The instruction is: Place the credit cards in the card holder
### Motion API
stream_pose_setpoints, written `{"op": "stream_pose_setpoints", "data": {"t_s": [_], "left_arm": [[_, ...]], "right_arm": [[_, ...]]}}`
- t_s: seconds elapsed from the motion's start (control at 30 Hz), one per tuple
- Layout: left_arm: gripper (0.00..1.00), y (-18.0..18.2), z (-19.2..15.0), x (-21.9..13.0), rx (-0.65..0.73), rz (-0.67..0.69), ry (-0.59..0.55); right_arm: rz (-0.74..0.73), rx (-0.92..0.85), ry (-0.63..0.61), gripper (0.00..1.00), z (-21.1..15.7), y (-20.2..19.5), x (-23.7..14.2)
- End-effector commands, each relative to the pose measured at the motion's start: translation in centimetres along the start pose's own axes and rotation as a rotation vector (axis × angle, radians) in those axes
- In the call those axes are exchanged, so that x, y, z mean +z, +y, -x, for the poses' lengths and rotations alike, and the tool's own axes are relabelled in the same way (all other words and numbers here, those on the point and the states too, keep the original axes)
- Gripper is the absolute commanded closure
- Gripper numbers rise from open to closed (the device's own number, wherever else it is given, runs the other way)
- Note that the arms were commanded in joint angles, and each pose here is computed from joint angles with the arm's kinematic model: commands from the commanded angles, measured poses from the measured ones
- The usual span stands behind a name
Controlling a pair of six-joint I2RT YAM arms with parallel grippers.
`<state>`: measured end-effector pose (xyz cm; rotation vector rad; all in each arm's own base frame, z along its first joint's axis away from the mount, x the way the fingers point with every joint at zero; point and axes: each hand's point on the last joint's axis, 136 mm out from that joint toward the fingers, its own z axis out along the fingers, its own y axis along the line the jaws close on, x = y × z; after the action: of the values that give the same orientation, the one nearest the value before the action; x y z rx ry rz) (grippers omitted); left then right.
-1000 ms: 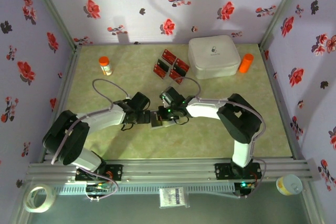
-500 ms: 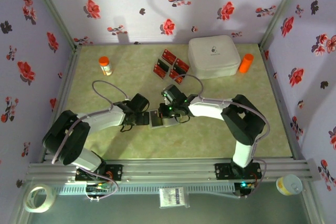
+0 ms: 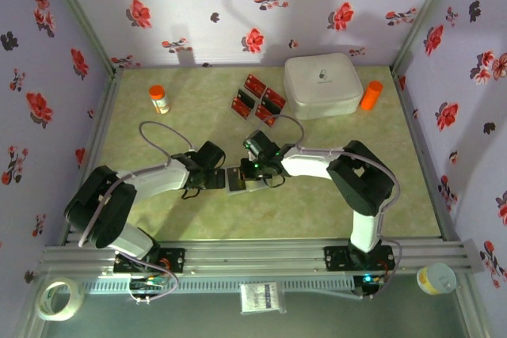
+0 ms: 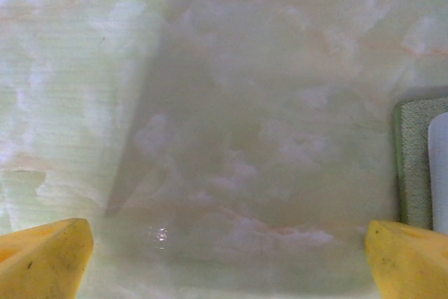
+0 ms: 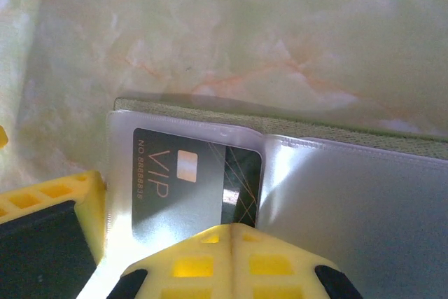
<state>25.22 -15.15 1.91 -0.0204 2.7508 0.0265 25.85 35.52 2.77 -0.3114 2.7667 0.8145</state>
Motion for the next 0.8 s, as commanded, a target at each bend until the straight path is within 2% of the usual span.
{"op": "stream_pose_setpoints", "data": {"t_s": [0.0,0.23,0.4,0.57,0.77], "left_arm": [[0.00,0.6,-0.1,0.5,0.015,0.028,0.003],[0.00,0.7,-0.2,0.6,0.014,0.029,0.005],[0.00,0.7,-0.2,0.6,0.012,0.028,0.004],[0.00,0.7,-0.2,0.6,0.010,0.028,0.003],[0.00,0.8,-0.4,0.7,0.013,0.031,0.006]], "right_arm": [[-0.020,0.029,0.043,1.00,-1.4,-0.6,1.5],[0.053,0.060,0.044,1.00,-1.2,1.0,1.9],[0.083,0.061,0.019,1.00,-0.5,1.9,0.5],[0.053,0.060,-0.028,1.00,0.1,1.1,-1.3],[0.001,0.051,-0.023,1.00,-0.7,-0.3,-1.4]]}}
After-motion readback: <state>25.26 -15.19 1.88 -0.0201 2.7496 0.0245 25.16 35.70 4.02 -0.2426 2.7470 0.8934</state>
